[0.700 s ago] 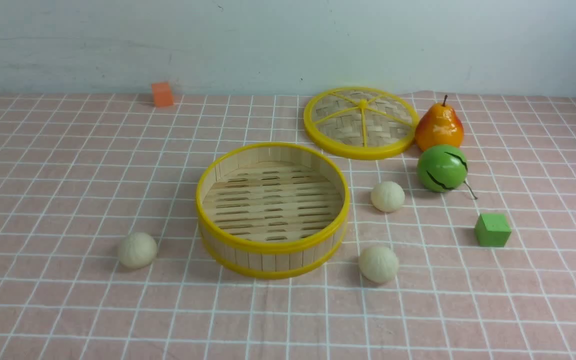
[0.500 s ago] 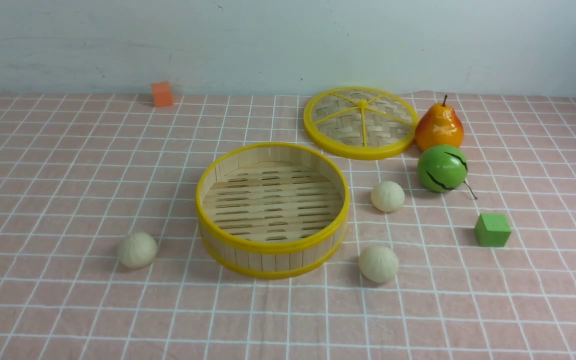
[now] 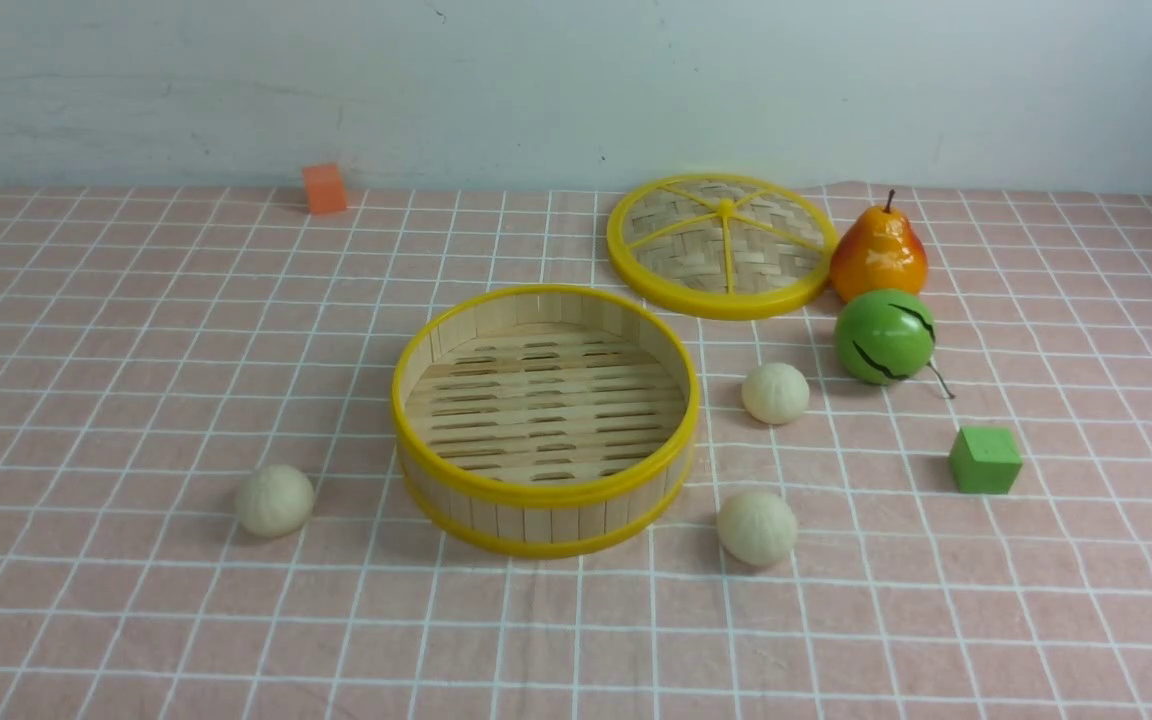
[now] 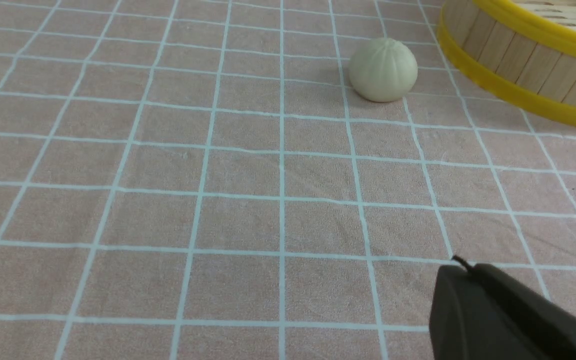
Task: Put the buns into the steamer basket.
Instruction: Use the left arm to grab a steamed stuffed bun
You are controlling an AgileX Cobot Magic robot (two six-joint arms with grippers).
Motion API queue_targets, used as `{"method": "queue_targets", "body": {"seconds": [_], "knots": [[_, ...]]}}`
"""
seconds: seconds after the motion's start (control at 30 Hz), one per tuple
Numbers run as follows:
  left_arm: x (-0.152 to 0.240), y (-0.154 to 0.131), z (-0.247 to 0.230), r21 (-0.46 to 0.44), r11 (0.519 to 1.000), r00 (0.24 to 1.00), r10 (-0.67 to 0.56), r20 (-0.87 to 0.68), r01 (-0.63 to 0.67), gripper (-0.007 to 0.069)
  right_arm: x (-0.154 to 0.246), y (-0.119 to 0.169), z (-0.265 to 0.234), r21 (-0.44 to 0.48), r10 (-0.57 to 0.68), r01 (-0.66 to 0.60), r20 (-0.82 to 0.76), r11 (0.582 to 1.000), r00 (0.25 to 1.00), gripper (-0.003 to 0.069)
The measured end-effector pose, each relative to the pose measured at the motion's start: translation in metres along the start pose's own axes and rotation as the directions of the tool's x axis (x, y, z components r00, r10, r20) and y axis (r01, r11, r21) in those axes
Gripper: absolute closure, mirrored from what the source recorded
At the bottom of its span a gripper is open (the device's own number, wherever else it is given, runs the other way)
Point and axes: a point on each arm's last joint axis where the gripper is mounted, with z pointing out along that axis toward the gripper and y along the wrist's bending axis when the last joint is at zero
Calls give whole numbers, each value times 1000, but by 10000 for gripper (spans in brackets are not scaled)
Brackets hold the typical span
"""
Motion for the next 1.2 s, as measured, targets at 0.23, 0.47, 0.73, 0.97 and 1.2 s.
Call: {"method": "queue_targets", "body": {"seconds": [0.23, 0.47, 0.73, 0.97, 1.2], "knots": [[0, 0, 0, 2, 1000, 1000, -5, 0, 5, 638, 0, 0, 0, 0, 0, 0, 0, 1000, 1000, 419], [0, -2, 0, 22, 999, 999, -48, 1, 48, 638, 0, 0, 0, 0, 0, 0, 0, 1000, 1000, 419], [0, -3, 0, 32, 997, 998, -70, 5, 70, 638, 0, 0, 0, -1, 0, 0, 2, 1000, 1000, 419], [-15, -4, -1, 74, 988, 975, -146, 166, 135, 638, -9, 0, 0, -4, -3, 3, 123, 1000, 992, 419], [-43, -2, -11, 90, 989, 872, -146, 467, 117, 638, -41, 2, -10, -23, 11, 1, 477, 1000, 879, 419]]}}
